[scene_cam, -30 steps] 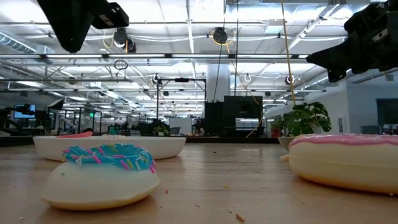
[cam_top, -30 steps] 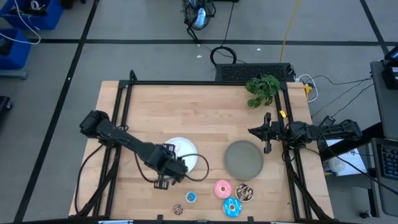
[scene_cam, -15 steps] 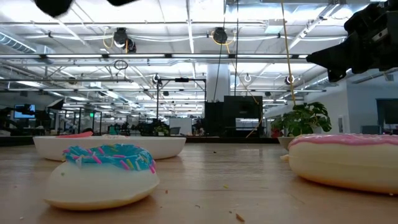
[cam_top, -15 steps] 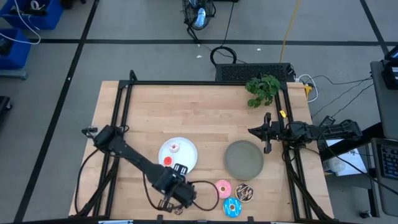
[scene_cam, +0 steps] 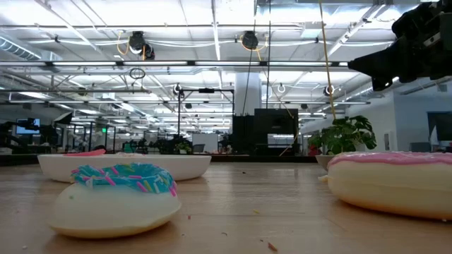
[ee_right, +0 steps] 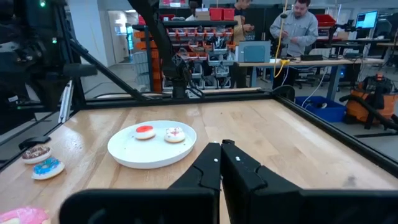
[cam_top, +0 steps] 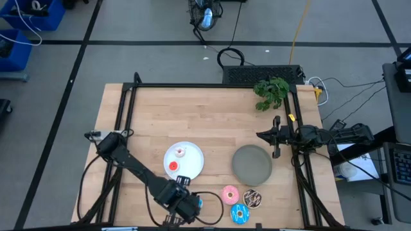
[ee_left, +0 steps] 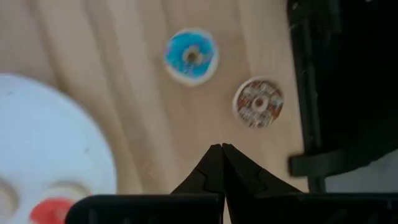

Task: Pick & Place donuts
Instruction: Put the small brown donut on the white plate

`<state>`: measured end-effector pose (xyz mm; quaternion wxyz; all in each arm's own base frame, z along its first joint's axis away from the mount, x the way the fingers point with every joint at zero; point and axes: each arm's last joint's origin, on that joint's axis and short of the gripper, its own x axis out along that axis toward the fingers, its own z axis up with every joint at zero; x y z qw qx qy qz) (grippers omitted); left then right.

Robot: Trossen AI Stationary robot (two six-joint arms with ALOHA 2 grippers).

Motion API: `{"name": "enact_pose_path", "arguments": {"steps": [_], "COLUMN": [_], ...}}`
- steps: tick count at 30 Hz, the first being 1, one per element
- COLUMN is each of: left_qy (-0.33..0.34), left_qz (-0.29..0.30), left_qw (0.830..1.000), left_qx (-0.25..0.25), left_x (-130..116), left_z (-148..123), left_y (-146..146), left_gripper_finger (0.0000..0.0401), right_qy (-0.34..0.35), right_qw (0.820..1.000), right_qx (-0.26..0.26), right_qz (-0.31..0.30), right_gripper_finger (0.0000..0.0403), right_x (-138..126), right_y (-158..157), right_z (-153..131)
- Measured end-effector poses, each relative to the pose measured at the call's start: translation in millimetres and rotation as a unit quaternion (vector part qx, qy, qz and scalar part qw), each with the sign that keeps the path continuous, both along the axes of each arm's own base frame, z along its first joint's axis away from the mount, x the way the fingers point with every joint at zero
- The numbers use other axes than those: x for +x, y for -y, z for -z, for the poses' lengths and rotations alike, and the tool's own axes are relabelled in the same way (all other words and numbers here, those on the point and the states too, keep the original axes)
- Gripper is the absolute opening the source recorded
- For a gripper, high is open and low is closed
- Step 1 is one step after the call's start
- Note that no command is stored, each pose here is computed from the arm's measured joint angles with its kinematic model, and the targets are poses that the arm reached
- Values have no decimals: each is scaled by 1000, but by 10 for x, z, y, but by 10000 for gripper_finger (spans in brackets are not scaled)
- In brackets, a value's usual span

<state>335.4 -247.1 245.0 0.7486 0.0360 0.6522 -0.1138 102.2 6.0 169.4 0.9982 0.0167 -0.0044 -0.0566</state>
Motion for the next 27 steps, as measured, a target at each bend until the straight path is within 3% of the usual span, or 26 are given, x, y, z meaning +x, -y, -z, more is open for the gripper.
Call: {"name": "enact_pose_path", "arguments": {"steps": [10, 17, 20, 23, 27], "left_qy": [-31, 15, 27, 45, 59], "left_qz": [10, 29, 62, 106, 127], "left_qw": [999, 998, 997, 993, 990], "left_qx": [-15, -58, -41, -15, -4], "left_x": [30, 67, 44, 10, -4], "left_z": [285, 271, 272, 274, 271], "left_y": [176, 328, 350, 384, 413], "left_gripper_finger": [2, 4, 7, 28, 85], "right_qy": [11, 21, 23, 21, 19], "right_qw": [1000, 1000, 999, 999, 999], "right_qx": [-6, 13, 24, 33, 34], "right_qz": [-2, -2, -2, -3, -3], "right_gripper_finger": [0, 0, 0, 0, 0], "right_x": [1, 1, 1, 1, 2], "right_y": [-1, -1, -1, -1, -1], "right_z": [-22, -38, -40, -34, -30]}}
